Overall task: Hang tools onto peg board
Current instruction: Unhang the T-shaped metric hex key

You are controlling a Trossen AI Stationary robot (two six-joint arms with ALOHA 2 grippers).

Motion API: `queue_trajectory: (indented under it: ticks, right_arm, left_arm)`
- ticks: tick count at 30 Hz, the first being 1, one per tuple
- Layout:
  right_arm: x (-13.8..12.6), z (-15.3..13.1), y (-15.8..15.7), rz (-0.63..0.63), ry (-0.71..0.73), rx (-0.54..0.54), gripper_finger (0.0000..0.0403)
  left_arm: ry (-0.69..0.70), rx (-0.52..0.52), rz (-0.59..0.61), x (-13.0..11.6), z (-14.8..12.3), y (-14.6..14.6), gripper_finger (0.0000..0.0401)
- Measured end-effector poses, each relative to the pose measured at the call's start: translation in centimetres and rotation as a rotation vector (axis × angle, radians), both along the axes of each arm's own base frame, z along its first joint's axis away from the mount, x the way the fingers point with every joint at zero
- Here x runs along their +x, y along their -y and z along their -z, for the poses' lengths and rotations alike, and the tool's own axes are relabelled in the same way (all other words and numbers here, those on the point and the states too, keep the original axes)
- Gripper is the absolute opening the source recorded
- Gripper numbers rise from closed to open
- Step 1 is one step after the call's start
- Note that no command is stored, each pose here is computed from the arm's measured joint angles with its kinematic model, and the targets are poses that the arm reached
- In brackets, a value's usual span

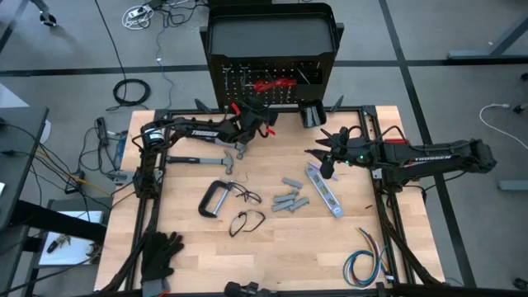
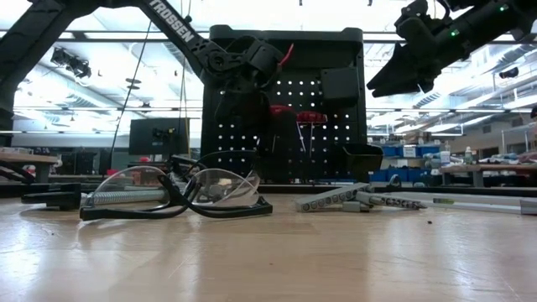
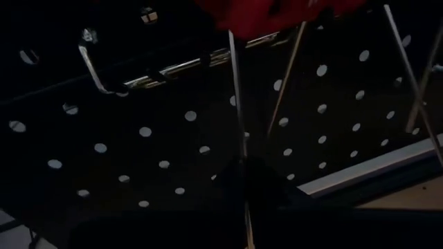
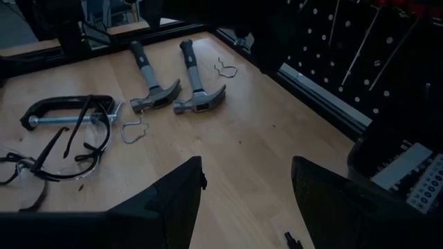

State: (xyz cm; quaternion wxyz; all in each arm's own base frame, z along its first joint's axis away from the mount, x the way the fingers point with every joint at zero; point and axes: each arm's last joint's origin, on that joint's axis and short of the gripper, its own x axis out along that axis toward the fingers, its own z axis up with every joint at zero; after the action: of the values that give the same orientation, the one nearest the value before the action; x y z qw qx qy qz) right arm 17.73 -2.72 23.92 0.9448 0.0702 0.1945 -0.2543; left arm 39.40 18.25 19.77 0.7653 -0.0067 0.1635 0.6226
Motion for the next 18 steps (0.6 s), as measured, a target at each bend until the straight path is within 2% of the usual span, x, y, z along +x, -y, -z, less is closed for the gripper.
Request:
queue_trajectory:
  ticks: [10, 18]
  right_arm:
    - [0.1, 0.0, -0.4, -0.021, 0.008, 0.008, 0.0229]
    - [0.1, -0.1, -0.4, -0.02, 0.013, 0.007, 0.0229]
  left_arm:
    - [0.018, -0.017, 0.016, -0.6, -0.1, -1.6, 0.0]
    - [0.04, 0.033, 0.037, -0.7, -0.9, -2.7, 0.0]
